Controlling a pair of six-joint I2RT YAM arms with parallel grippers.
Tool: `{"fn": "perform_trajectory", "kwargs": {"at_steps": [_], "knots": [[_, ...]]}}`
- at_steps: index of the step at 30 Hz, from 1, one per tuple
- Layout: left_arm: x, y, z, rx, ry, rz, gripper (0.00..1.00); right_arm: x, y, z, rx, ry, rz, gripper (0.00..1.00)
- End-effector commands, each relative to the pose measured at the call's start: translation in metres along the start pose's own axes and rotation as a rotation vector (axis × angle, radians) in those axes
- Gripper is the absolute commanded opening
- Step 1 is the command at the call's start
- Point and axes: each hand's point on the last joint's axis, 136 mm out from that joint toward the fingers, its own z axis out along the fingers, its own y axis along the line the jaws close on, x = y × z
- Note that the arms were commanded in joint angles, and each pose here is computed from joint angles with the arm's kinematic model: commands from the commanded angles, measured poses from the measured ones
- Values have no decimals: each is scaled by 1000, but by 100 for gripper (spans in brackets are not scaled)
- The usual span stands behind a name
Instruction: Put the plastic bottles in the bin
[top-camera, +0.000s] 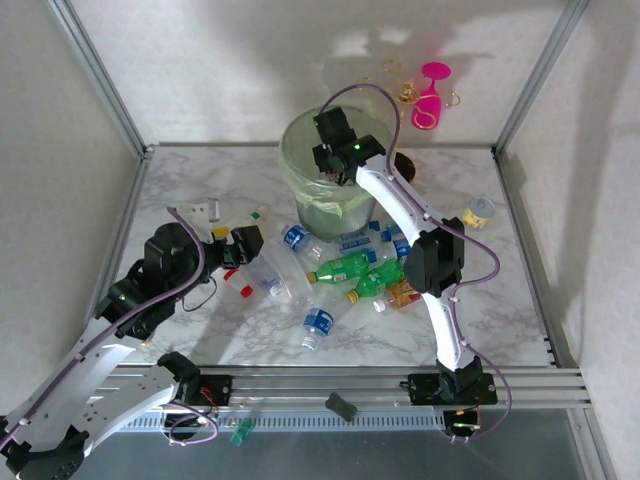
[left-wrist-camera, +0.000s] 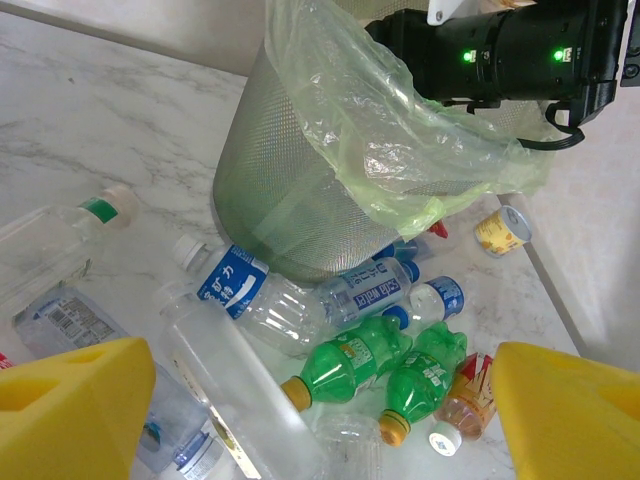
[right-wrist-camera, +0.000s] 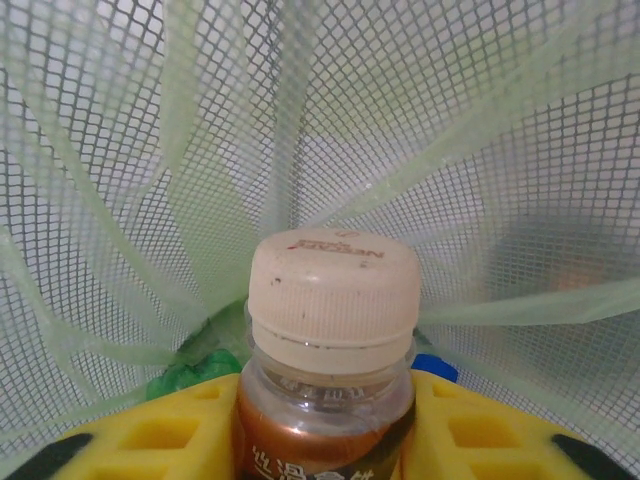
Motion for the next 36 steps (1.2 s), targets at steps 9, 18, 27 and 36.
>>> {"fn": "perform_trajectory", "kwargs": {"at_steps": [9,18,27,36], "knots": [[-1,0,-4,0,-10,0,89,-25,-6,-36,0,-71,0,58],[-6,-6,-10,27,-19,-27,89,-65,-15,-114,-74,-213,79,60],[-2,-4,-13,25,-13,-60,88,-62,-21,-195,-185,-321,176,62],[8,10,-19,-28,6,-89,88,-19,-22,-268,-319,-389,243,64]]}}
